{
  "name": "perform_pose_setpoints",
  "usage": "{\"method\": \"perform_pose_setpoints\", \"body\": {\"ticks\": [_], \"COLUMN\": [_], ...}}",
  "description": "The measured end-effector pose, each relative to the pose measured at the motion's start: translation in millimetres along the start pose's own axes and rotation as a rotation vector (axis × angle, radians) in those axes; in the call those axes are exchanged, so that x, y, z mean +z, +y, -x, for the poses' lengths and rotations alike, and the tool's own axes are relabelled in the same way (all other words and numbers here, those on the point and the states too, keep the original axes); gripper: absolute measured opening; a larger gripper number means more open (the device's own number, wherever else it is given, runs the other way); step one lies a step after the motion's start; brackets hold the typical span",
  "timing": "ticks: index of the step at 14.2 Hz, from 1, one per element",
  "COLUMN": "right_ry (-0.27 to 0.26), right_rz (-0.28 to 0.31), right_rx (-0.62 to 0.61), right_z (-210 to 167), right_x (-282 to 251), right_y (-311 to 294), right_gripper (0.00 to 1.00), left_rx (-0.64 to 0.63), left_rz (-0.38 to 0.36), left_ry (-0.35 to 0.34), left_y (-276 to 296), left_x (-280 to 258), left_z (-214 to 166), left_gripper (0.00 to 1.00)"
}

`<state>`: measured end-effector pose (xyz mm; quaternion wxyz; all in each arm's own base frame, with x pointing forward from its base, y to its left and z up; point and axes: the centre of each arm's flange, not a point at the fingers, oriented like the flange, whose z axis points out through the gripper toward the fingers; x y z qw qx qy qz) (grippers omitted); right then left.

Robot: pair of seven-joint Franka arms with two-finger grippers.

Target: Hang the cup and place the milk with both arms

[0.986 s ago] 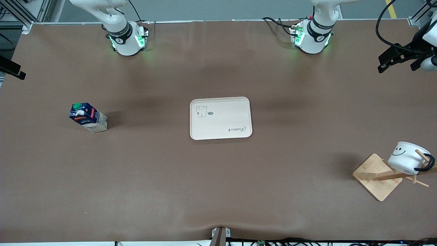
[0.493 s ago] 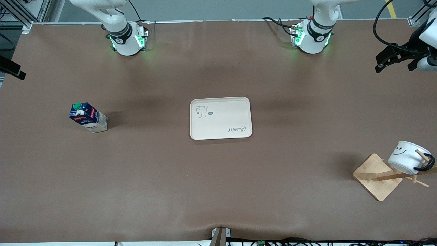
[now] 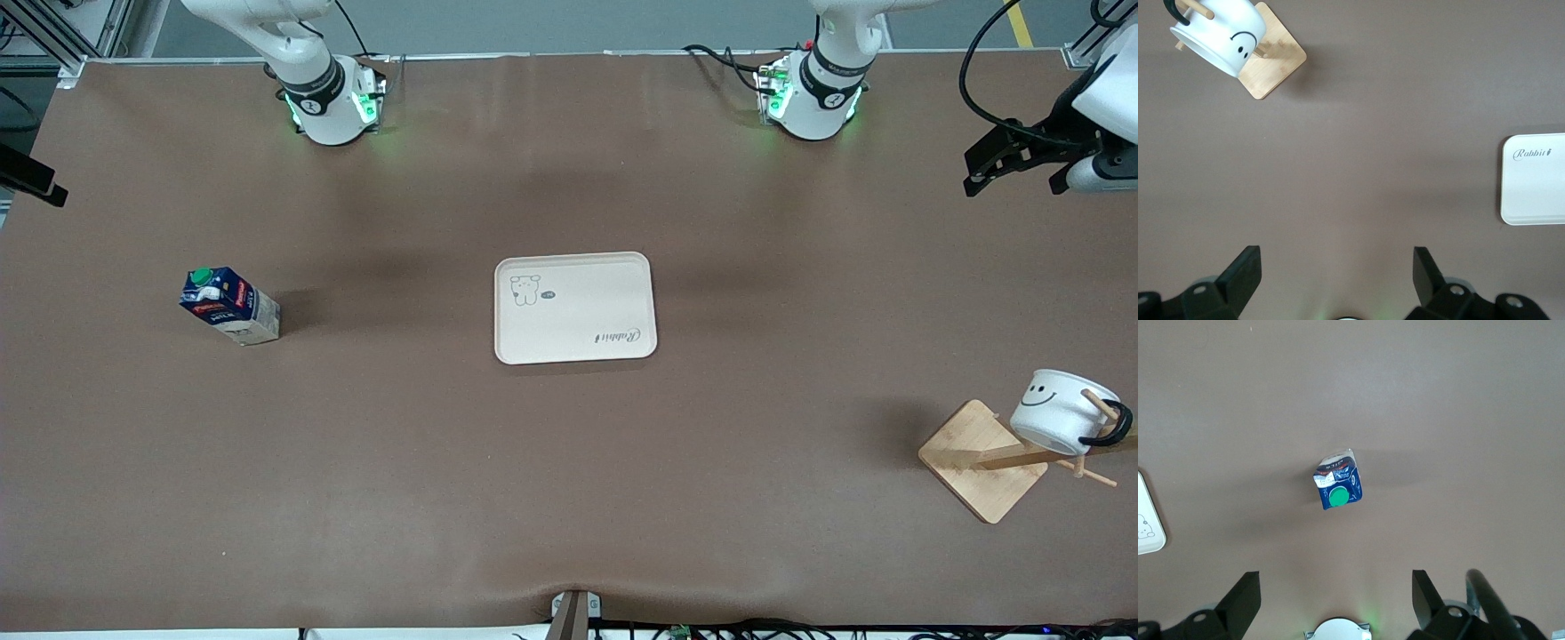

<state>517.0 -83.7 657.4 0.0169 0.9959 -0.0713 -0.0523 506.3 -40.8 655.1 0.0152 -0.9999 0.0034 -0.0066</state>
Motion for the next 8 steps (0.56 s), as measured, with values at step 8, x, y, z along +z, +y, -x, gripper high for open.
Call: {"method": "perform_pose_setpoints", "body": {"ticks": [8], "right_ry": [-0.010], "right_rz": [0.000], "right_rx": [0.001], "right_z": [0.7], "right_x": [1.2], "right_y": [0.0], "right_gripper": [1.00], "left_rx": [-0.023], "left_rz": [0.002], "left_ry": [-0.001], "left_y": [4.4], "left_x": [-0.8], "left_z": [-2.3], "left_gripper": [1.00]}}
